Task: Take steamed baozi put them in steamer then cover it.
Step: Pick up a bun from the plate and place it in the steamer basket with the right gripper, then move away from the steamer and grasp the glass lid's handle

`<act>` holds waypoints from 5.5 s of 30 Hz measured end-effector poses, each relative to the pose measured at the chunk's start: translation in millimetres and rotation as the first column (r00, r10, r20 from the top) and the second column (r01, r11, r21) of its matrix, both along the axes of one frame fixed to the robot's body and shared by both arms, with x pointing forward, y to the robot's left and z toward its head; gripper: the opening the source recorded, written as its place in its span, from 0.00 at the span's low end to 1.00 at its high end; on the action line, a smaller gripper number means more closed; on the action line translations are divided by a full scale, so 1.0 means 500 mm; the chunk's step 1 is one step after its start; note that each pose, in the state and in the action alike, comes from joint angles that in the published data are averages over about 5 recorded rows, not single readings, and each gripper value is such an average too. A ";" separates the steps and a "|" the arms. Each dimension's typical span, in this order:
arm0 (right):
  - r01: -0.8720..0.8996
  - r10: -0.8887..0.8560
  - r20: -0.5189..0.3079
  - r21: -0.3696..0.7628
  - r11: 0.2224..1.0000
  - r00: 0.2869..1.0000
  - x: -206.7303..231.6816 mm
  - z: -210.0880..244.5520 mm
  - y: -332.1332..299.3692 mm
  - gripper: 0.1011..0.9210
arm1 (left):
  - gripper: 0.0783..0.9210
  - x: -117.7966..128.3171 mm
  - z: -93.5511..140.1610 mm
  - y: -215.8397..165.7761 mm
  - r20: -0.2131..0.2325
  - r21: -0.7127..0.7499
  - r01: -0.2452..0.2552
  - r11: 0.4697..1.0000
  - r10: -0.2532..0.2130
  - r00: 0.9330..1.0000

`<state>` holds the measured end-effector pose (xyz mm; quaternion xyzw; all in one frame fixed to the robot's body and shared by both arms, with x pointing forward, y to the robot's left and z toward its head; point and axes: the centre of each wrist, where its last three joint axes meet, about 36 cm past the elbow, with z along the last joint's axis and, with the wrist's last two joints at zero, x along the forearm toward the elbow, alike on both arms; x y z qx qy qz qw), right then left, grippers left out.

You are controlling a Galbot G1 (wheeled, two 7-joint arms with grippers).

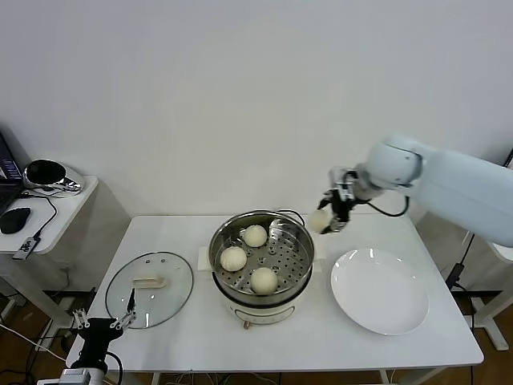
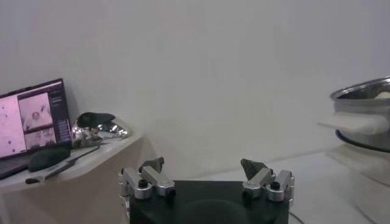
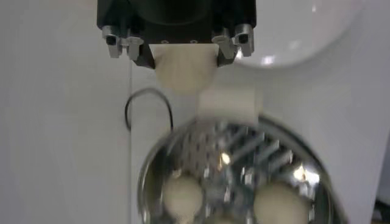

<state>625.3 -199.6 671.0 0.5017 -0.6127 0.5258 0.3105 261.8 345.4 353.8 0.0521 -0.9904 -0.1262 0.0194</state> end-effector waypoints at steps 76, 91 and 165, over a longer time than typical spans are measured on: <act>0.112 -0.208 0.129 0.523 0.845 0.970 -0.177 -0.213 -0.072 0.88 | 0.88 -0.006 -0.012 -0.016 0.003 -0.017 -0.004 1.000 0.004 1.000; -0.017 -0.553 0.291 0.895 0.447 0.781 -0.339 -0.467 -0.198 0.88 | 0.88 -0.014 -0.039 -0.042 0.032 -0.005 0.016 1.000 -0.016 0.999; 0.292 -0.993 0.121 0.949 0.117 0.005 -0.797 -0.687 -0.357 0.88 | 0.64 0.350 -0.179 0.156 -0.257 0.937 0.278 0.211 -0.123 0.959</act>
